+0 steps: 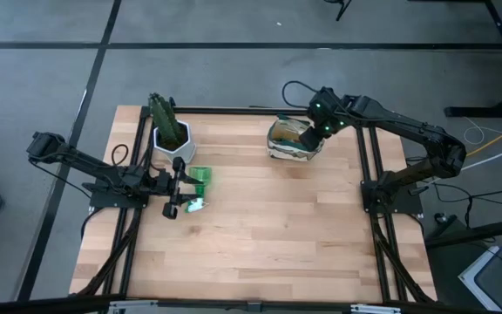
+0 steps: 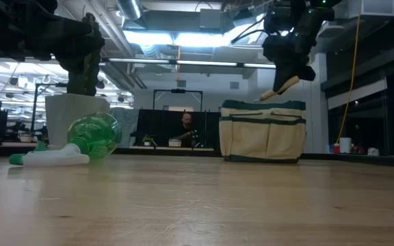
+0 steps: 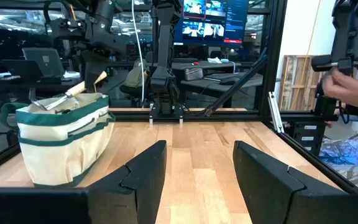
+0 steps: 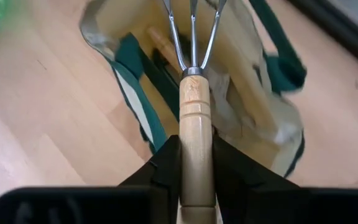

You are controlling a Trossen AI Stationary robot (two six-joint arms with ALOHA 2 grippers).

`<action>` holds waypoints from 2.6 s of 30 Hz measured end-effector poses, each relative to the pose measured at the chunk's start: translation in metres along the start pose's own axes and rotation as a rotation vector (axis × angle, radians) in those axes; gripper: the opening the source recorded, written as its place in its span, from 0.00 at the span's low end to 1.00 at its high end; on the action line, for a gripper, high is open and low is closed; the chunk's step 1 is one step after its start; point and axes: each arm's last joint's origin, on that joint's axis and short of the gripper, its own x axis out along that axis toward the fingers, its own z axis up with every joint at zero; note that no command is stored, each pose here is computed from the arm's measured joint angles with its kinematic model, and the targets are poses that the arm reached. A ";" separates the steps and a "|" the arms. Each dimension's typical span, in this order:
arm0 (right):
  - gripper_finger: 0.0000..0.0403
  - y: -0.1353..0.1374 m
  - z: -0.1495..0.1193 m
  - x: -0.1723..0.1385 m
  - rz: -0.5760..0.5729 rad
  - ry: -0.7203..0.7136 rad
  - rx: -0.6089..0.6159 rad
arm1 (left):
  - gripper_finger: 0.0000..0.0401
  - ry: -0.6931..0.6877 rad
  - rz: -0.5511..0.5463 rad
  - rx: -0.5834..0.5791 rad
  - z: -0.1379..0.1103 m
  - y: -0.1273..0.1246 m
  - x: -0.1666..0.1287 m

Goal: Pick & Place Garden tools in Gardening bag
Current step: Put the brown hand rake into the brown gardening bag, then put the green spray bottle into the brown gardening bag

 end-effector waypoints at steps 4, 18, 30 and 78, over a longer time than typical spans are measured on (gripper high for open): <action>0.20 0.001 0.005 0.000 0.010 -0.048 -0.066 | 0.45 0.000 0.000 0.000 0.000 0.000 0.000; 0.22 0.002 0.009 0.000 0.019 -0.095 -0.080 | 0.45 0.000 0.000 0.000 0.000 0.000 0.000; 0.22 0.002 0.009 0.000 0.015 -0.095 -0.092 | 0.45 0.000 0.000 0.000 0.000 0.000 0.000; 0.41 0.041 0.029 -0.007 0.302 -0.360 -0.277 | 0.45 0.000 0.000 0.000 0.000 0.000 0.000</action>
